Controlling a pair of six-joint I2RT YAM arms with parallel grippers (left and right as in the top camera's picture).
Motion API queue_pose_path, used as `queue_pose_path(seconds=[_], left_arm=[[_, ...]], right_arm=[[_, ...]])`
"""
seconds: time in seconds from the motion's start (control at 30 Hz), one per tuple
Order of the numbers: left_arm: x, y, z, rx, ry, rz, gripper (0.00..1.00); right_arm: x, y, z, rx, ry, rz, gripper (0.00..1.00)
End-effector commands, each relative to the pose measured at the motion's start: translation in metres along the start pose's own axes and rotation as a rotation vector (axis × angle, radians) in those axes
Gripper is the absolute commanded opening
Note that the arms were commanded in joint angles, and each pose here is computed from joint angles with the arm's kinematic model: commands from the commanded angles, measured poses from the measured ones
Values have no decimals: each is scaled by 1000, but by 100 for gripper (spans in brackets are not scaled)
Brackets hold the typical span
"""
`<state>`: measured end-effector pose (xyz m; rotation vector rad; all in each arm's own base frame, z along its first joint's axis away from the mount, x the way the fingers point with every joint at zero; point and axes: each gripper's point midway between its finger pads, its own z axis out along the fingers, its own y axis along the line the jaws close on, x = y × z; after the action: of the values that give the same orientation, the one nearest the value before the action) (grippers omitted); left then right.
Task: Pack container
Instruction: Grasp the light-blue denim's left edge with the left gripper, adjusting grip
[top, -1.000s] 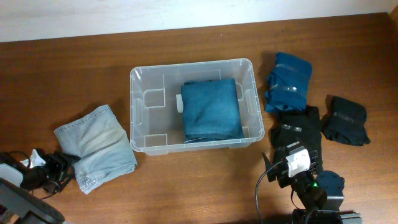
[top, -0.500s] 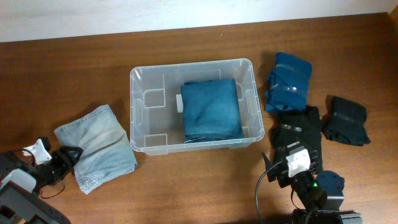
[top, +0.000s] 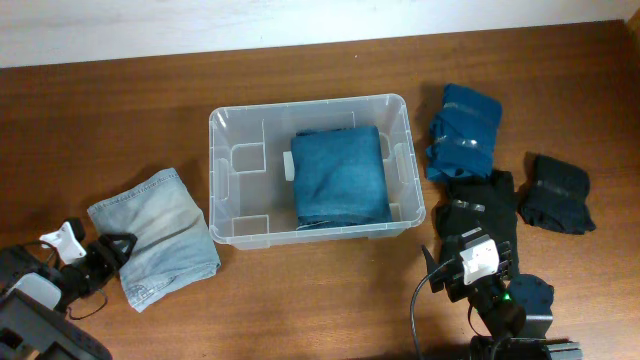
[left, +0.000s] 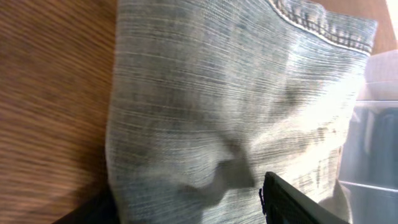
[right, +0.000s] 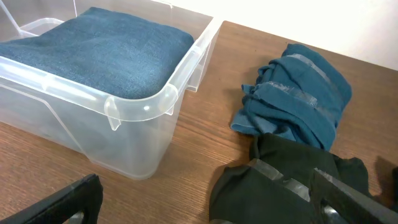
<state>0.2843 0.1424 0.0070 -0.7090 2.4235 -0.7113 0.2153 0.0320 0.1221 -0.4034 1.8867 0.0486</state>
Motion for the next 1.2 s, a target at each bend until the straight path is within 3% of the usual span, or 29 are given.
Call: queue_pose_path(seconds=[0.0,0.17,0.27,0.37,0.47,0.73,1.17], left_arm=[[65,23,21,-77,187,-112,67],[64,23,21,-78,185,-109,64],[66,27,21,-99,193,-112,49],[83,47,13,-245,256,-208,54],[102,51,6,-298,334,-251,54],[121,82,-17,-534,392,-359,58],[120,49,25,-262,345,-272,66]], right_arm=[[2,4,1,-19,1,11,98],[2,4,1,-19,1,11,98],[2,4,1,-19,1,11,98],[2,4,1,-19,1,11,98],[2,4,1,-19,1,11,98],[2,4,1,-19,1,11,98],[2,4,1,-19,1,11,98]])
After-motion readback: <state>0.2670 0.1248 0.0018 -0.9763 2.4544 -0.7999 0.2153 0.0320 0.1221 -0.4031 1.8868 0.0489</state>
